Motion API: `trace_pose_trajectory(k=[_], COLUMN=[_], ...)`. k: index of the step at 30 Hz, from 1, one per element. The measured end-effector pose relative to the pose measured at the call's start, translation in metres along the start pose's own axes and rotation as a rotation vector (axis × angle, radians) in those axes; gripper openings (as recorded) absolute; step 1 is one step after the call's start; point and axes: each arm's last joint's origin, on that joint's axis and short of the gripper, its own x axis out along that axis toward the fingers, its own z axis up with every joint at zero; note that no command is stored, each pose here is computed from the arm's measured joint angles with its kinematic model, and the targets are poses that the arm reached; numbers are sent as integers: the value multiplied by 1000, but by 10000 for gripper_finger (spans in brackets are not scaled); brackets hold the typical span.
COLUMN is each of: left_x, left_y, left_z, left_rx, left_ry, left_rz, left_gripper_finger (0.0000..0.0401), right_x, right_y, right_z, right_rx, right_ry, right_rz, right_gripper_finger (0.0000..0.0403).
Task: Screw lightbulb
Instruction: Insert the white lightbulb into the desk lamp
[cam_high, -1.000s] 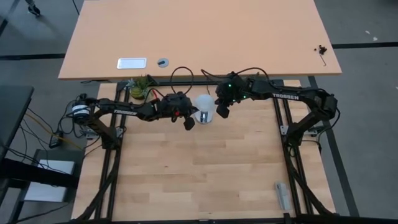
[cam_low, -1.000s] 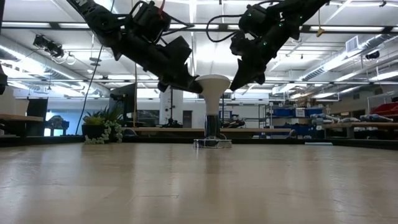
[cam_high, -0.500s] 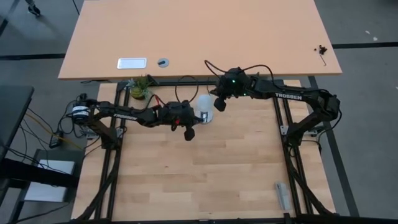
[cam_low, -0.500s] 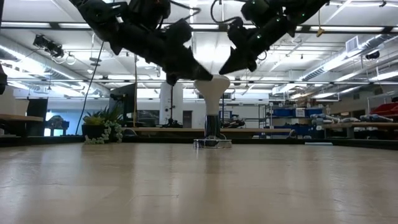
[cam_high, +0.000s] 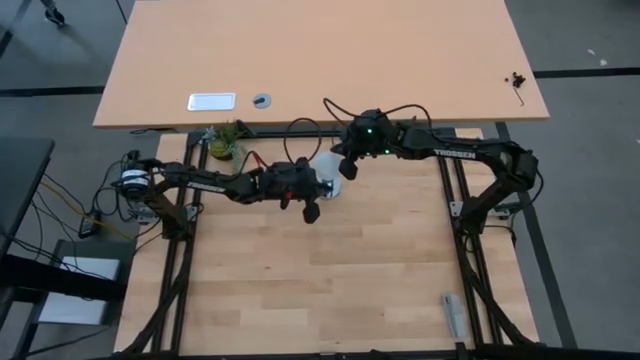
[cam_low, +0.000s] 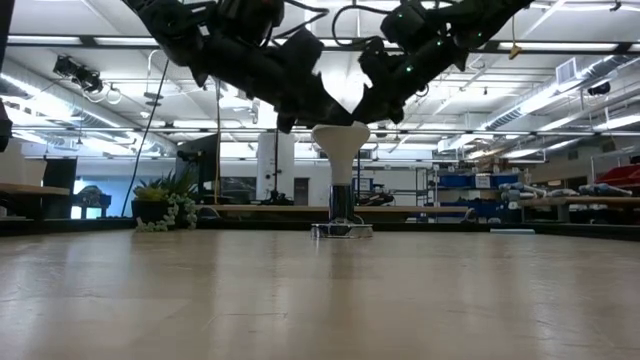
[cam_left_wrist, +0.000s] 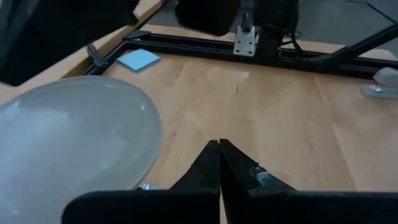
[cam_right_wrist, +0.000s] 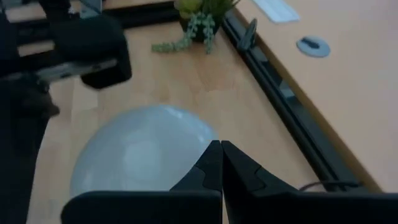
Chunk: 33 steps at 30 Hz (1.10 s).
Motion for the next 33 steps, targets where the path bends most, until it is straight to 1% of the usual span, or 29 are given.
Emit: trace_pose_trajectory(k=[2, 9, 13, 23, 27, 33], left_x=[0, 1, 0, 0, 0, 0], left_y=[2, 11, 16, 19, 18, 4], left_z=[0, -1, -2, -5, -5, -6], left_rx=[2, -5, -10, -10, -11, 1], left_ry=[3, 7, 24, 52, 56, 54], left_rz=[8, 46, 63, 101, 87, 28], left_gripper_finger=[0, 0, 0, 0, 0, 0], right_x=[1, 8, 7, 4, 0, -9], right_y=[0, -3, 0, 2, 3, 5], right_z=[0, -4, -4, -7, -7, -2], right_rx=[-16, -6, -11, -1, 2, -6], right_ry=[-5, 15, 27, 73, 78, 49], right_rz=[-1, 3, 8, 0, -2, -10], right_gripper_finger=[7, 7, 7, 7, 7, 7])
